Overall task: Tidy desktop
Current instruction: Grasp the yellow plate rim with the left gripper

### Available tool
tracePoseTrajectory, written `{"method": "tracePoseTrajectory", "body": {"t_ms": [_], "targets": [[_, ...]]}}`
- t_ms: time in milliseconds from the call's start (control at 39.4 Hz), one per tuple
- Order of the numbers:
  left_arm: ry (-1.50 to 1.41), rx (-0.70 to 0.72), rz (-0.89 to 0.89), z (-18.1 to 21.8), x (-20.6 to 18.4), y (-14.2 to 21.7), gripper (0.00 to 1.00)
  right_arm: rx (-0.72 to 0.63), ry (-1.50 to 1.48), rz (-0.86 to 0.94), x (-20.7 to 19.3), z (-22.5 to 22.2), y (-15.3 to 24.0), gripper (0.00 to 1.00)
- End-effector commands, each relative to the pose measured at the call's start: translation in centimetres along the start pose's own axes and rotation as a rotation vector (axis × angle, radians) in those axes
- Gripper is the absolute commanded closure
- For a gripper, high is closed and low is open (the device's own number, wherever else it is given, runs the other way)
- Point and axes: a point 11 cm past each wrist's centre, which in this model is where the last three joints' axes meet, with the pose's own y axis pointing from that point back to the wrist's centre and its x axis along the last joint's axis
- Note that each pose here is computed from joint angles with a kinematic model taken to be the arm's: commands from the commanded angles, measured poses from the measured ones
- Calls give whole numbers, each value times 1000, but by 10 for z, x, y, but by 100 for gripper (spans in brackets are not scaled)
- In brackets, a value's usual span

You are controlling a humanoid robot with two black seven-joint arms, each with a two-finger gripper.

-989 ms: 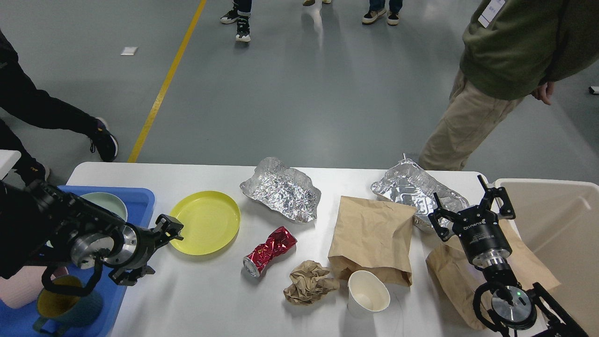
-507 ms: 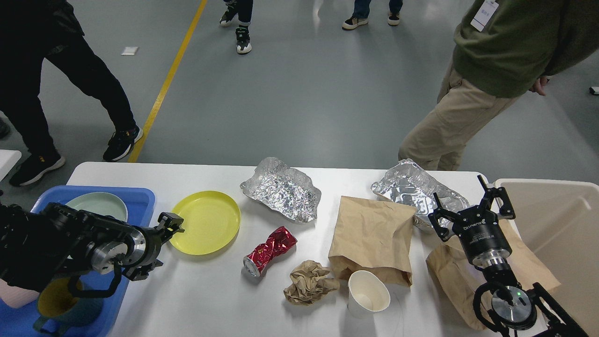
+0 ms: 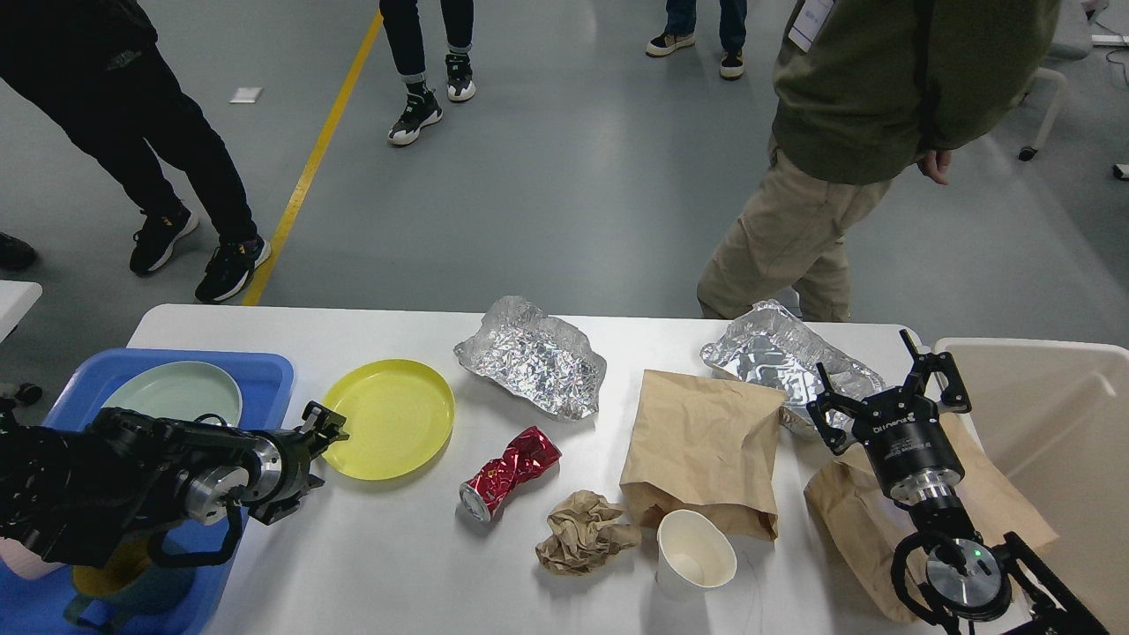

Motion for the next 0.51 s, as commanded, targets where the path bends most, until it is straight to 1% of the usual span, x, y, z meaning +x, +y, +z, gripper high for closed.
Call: {"method": "tracePoseTrajectory", "body": {"t_ms": [0,101,203,228,279,304,355,380,482], "targets": [[-2,-1,-13,-4,-6,-5,39,-1,0,1,0,0,0,0],[-8,-2,-24,-5,-11,-8,48,0,0,0,0,0,0,0],[-16,-1,-28,-5,-13,-9,52,0,0,0,0,0,0,0],[-15,-2,-28,-4,-13,-9,56,-1,0,1,0,0,0,0],[-13,-1,-27,-5,-13,-9,60,0,1,1,1,0,0,0],[-12,-1,-33,-5,-13,-9,67,0,1,1,1,0,0,0],[-12,-1,-45,-5,-14,-9,75,0,0,0,0,0,0,0],[-9,-1,-62,-5,-15,-9,82,0,1,0,0,0,0,0],[-5,1,-96,-6,-18,-8,96,0,1,0,0,-1,0,0]]}}
